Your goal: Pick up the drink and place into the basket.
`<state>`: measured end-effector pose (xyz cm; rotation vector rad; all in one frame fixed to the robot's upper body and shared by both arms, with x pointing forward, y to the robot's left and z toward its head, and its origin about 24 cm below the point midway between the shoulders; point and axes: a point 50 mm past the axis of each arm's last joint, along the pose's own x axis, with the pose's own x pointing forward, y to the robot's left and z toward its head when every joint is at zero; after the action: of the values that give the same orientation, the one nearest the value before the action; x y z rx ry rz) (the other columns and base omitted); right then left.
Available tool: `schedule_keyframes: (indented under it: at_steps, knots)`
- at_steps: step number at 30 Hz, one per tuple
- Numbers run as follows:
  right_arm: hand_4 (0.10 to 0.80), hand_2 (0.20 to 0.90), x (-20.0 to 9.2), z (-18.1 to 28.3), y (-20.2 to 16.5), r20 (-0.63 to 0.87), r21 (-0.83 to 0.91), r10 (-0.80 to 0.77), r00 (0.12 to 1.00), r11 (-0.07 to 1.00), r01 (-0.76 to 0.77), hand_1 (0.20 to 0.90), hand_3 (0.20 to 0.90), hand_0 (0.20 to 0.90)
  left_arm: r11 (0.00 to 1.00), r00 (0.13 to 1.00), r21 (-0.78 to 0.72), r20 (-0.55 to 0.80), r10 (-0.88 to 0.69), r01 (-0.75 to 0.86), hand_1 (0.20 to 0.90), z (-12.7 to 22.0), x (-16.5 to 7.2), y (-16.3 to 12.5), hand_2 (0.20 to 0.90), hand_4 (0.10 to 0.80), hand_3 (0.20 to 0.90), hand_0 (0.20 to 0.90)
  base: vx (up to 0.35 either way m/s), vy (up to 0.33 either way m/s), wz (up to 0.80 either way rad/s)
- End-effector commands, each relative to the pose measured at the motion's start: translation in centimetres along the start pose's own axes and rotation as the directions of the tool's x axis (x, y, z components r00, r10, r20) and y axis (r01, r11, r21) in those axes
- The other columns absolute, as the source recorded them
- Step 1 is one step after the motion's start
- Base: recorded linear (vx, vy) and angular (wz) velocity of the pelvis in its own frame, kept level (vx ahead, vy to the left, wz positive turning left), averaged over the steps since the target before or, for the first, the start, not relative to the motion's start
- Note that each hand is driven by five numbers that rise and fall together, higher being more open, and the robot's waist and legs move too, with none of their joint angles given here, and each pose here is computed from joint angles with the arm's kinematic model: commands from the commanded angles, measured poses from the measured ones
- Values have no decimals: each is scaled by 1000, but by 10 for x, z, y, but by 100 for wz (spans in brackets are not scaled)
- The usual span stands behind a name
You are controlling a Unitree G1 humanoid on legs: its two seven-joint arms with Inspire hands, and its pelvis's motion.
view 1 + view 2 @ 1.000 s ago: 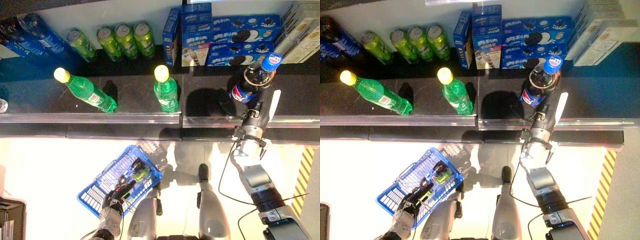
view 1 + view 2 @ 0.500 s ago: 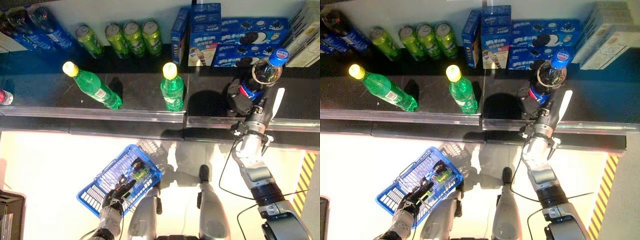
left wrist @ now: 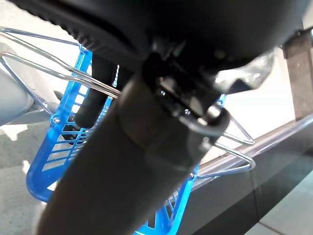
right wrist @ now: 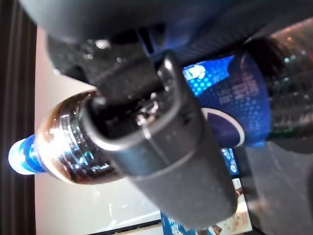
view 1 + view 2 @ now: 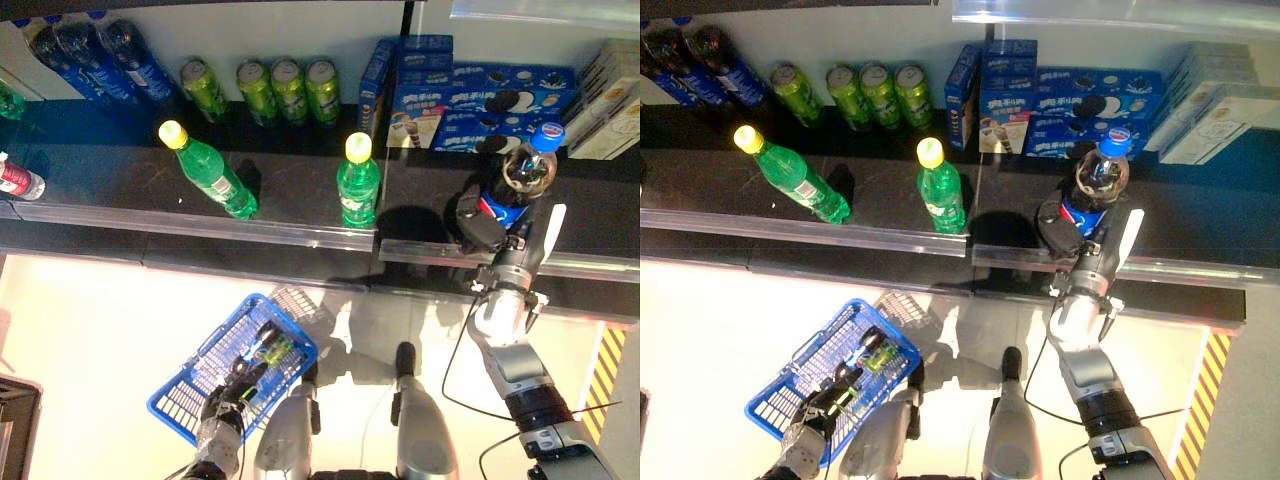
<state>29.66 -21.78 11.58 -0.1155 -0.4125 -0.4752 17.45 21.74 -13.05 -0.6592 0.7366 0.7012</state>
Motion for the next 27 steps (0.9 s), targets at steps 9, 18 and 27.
schedule_keyframes:
  at_steps: [9, 18, 27]
  knots:
    - [100, 300, -25, 99, 5, 472, 279, 349, 810, 812, -513, 300, 200, 300, 996, 995, -90, 94, 11, -3, 300, -5, -15, 38, 300, 100, 200, 300, 59, -13, -1]
    - [100, 300, -55, 106, 40, 537, 427, 641, 549, 354, -832, 300, 200, 300, 997, 990, -76, 143, 3, 8, 300, 6, -17, 45, 300, 100, 200, 300, 27, 0, -1]
    - [100, 300, -80, 109, 74, 565, 419, 765, 310, 58, -906, 300, 200, 300, 990, 977, -107, 202, -73, 96, 300, 18, -16, 37, 300, 100, 200, 300, -2, 6, 2]
